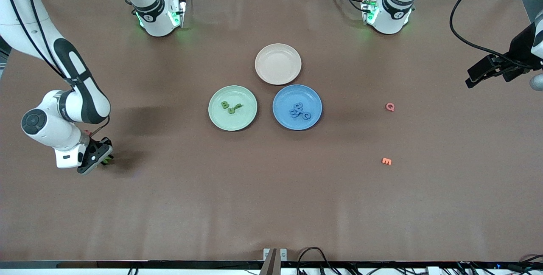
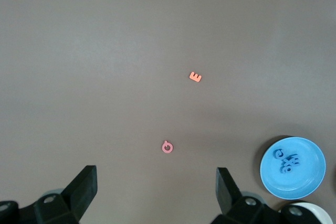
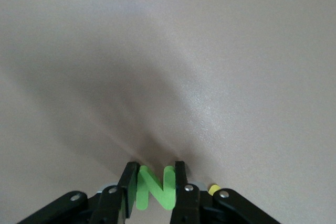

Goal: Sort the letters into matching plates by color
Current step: 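Lift green N with the right gripper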

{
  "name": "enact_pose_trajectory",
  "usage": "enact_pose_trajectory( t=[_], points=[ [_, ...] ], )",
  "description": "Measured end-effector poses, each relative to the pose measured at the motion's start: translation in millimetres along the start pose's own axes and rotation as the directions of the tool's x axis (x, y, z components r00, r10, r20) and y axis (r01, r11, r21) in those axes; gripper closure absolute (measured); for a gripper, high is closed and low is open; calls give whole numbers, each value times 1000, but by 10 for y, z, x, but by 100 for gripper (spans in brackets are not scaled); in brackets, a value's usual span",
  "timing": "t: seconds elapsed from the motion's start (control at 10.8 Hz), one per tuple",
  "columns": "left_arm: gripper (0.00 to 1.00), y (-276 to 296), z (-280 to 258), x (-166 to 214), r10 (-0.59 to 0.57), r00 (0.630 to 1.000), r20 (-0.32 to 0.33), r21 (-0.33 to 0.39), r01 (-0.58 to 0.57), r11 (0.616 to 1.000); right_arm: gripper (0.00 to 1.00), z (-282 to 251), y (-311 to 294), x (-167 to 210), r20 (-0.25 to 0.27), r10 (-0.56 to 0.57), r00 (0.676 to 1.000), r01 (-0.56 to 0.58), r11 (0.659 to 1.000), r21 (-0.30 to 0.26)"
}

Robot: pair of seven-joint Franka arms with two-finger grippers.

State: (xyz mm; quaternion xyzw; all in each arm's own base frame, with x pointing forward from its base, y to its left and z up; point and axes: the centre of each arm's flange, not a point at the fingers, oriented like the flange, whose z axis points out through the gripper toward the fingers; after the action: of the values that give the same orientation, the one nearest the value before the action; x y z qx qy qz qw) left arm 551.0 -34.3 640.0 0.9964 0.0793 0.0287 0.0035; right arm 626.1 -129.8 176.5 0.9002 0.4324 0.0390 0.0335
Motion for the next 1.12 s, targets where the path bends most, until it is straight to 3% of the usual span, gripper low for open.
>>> enact_pose_trajectory(
  t=[0.28, 0.74, 1.12],
  points=[
    [0, -9, 40, 21, 43, 999, 7, 2, -43, 999, 67, -1, -14, 26, -3, 13, 1000, -13, 1000, 2],
    [0, -18, 49, 29, 68, 998, 9, 2, -68, 998, 67, -153, -47, 152, -6, 157, 988, -157, 988, 6],
    [0, -34, 62, 21, 66, 998, 21, 4, -66, 998, 67, -377, -167, 362, 32, 354, 935, -355, 935, 25]
  ],
)
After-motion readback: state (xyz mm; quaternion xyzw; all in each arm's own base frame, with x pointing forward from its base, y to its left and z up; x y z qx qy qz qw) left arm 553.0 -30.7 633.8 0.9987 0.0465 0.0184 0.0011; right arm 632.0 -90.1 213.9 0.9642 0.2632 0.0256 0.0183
